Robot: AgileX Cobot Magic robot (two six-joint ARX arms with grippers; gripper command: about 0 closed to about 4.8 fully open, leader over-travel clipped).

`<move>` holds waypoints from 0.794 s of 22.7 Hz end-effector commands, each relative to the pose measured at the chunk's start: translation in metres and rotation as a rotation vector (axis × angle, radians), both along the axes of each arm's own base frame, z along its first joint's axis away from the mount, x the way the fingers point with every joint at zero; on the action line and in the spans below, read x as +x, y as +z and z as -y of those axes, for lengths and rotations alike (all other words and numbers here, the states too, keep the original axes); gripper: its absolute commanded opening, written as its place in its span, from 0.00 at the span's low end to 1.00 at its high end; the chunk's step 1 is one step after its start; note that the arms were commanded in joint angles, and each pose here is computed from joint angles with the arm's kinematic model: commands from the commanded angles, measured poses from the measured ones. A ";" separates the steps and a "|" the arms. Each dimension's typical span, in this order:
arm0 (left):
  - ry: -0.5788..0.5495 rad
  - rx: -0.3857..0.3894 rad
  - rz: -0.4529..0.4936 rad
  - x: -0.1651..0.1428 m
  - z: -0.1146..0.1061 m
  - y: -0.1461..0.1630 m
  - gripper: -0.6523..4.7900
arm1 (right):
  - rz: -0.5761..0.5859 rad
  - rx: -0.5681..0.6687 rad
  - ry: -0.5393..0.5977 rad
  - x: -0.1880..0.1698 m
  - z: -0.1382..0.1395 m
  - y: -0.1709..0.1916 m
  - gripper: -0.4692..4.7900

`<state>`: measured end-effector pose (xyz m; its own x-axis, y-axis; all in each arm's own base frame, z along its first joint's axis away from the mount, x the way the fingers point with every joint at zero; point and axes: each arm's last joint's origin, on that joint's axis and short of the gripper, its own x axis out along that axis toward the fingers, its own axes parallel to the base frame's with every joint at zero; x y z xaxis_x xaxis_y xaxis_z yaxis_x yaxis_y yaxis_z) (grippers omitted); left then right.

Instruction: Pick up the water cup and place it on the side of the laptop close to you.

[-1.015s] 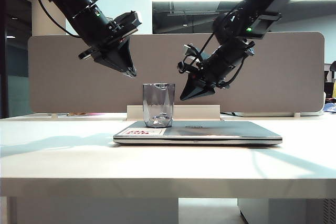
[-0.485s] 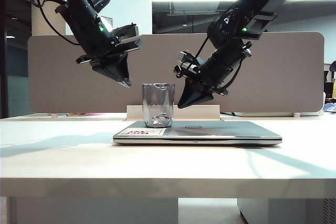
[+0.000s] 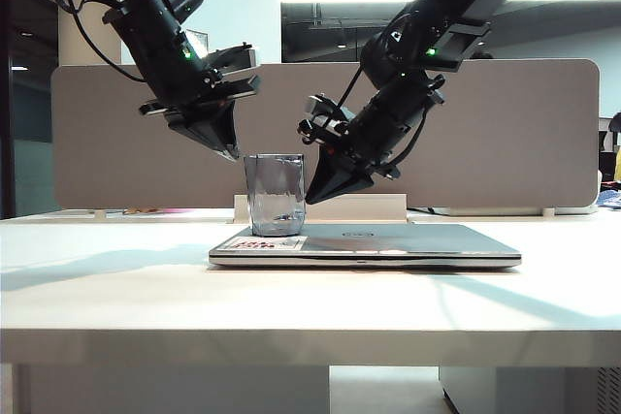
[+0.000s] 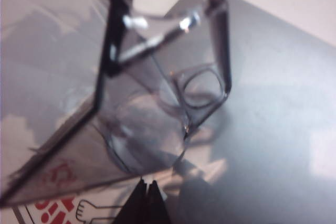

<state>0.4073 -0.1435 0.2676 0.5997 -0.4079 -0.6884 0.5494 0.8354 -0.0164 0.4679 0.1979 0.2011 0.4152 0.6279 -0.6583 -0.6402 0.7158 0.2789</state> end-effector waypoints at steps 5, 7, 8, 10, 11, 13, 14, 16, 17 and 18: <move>-0.005 0.052 0.004 -0.002 -0.002 0.000 0.11 | 0.060 -0.050 -0.060 0.003 0.002 0.005 0.09; 0.011 0.108 -0.009 -0.003 -0.004 -0.002 0.11 | 0.121 -0.053 -0.091 0.009 0.004 0.008 0.09; 0.012 0.121 -0.021 -0.004 -0.005 -0.002 0.11 | 0.159 -0.040 -0.099 0.012 0.005 0.011 0.10; 0.014 0.122 -0.032 -0.006 -0.008 -0.001 0.11 | 0.221 -0.012 -0.111 0.017 0.007 0.016 0.20; 0.013 0.121 -0.030 -0.007 -0.009 0.001 0.11 | 0.237 0.000 -0.113 0.019 0.010 0.017 0.23; 0.001 0.130 -0.018 -0.008 -0.009 0.004 0.11 | 0.247 0.026 -0.097 0.022 0.012 0.016 0.29; -0.005 0.135 -0.011 -0.009 -0.010 0.006 0.11 | 0.233 0.041 -0.080 0.024 0.014 0.011 0.32; -0.004 0.132 -0.003 -0.011 -0.011 0.011 0.11 | 0.210 0.066 -0.050 0.027 0.016 0.002 0.38; -0.013 0.138 0.002 -0.012 -0.011 0.013 0.11 | 0.201 0.079 -0.032 0.027 0.015 -0.001 0.39; -0.018 0.141 0.006 -0.015 -0.012 0.017 0.11 | 0.197 0.090 -0.018 0.028 0.014 -0.006 0.39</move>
<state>0.3953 -0.1326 0.2771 0.5883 -0.3137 -0.7453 0.5569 0.8254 0.0922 0.4959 0.1806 0.1887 0.5467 0.6407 -0.5390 -0.6476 0.7317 0.2128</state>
